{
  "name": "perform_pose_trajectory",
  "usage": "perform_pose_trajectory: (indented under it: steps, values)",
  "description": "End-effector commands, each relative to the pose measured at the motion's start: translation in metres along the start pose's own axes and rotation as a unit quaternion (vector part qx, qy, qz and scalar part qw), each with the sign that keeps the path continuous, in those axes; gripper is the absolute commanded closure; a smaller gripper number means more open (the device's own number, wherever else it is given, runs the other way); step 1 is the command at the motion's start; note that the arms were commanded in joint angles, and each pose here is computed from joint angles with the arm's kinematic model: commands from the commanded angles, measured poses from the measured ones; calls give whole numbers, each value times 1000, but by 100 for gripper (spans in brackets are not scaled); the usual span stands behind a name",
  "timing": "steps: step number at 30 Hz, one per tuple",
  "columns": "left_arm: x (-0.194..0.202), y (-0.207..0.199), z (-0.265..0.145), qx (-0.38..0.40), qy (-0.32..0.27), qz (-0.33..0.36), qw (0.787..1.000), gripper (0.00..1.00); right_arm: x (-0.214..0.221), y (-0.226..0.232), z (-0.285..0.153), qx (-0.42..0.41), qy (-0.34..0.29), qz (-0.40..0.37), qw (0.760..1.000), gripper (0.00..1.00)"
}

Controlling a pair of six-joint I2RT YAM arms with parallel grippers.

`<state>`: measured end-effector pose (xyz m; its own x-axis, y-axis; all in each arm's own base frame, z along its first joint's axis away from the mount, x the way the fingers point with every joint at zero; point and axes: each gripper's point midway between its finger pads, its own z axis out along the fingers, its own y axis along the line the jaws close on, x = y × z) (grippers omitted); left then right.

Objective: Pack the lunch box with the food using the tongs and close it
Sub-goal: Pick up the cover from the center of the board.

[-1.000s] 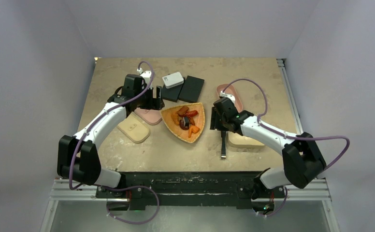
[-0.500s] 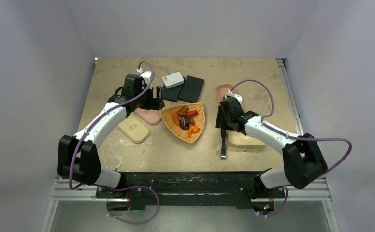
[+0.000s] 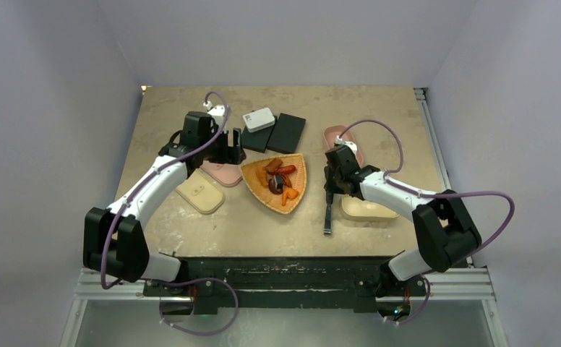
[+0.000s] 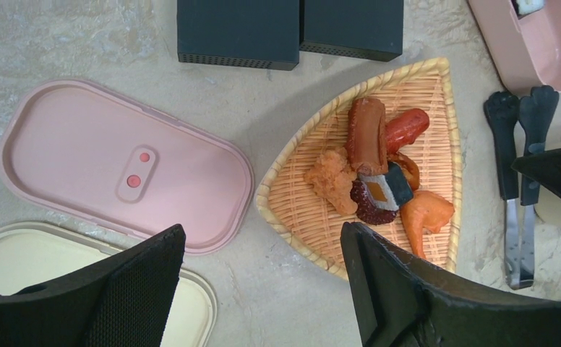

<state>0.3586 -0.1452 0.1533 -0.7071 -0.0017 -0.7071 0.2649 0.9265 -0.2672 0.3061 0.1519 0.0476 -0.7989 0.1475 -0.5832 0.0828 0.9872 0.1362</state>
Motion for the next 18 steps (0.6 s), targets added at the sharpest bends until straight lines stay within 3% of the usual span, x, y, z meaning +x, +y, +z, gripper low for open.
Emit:
perform_pose_trajectory:
  steps: [1,5,11,15,18]
  values:
    - [-23,-17,-17,29,-55,12,998,21,-32,20,-12,-43,-52,4,998,99]
    - [-28,-33,-23,60,-70,22,995,22,-43,35,-30,-100,-80,-3,992,100]
    - [-35,-79,-35,167,-94,-1,981,23,-65,64,-82,-219,-151,-31,963,100]
    - [-44,-104,-45,233,-120,-56,964,24,-83,82,-123,-293,-213,-55,930,100]
    - [-43,-127,-51,296,-129,-113,940,24,-89,102,-163,-376,-251,-72,889,100]
